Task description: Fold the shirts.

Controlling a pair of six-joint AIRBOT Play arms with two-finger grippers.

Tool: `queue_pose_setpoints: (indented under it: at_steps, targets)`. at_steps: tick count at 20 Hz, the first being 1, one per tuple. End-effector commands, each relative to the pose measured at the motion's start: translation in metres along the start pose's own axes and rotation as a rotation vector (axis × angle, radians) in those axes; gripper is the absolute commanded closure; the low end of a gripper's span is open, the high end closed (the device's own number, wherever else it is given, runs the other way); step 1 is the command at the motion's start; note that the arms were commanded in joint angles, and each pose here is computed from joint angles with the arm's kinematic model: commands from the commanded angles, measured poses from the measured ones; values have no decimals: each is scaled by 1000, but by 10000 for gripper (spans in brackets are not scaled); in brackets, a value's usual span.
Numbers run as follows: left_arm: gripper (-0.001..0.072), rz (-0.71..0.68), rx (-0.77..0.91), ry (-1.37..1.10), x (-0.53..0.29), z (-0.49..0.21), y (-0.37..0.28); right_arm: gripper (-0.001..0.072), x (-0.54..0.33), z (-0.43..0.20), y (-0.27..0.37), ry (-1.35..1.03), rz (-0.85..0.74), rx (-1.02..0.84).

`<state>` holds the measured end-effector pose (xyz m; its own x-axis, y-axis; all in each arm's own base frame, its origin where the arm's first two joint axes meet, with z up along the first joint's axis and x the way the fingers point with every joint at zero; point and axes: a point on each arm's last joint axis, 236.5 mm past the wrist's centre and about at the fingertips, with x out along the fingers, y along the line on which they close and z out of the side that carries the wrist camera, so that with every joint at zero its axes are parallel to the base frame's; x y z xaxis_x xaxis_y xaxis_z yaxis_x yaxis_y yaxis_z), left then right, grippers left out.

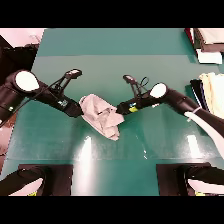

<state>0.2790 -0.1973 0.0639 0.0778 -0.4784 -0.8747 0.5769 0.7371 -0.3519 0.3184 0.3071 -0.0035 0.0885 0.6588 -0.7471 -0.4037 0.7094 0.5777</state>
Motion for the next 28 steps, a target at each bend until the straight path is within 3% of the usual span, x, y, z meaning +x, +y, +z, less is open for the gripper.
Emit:
queue_pose_setpoints:
  at_steps: [1, 5, 12, 17, 20, 23, 28]
  targets:
    - [686, 149, 51, 22, -37, 6, 21, 700, -65, 6, -38, -17, -191, -36]
    - [686, 212, 139, -175, -105, 60, 3, 701, -165, 43, -38, -234, -292, -68]
    - [686, 270, 292, -476, -239, 100, -60, 700, -335, 84, 70, -671, -350, -314]
    - [686, 61, 449, -737, -316, 91, -164, 701, -413, 62, 136, -829, -337, -428]
    - [687, 7, 499, -794, -331, 79, -192, 700, -430, 57, 151, -835, -334, -447]
    - [686, 55, 453, -776, -316, 95, -169, 700, -414, 77, 141, -759, -331, -412]
    - [686, 295, 234, -432, -190, 134, -25, 700, -310, 130, 58, -501, -328, -232]
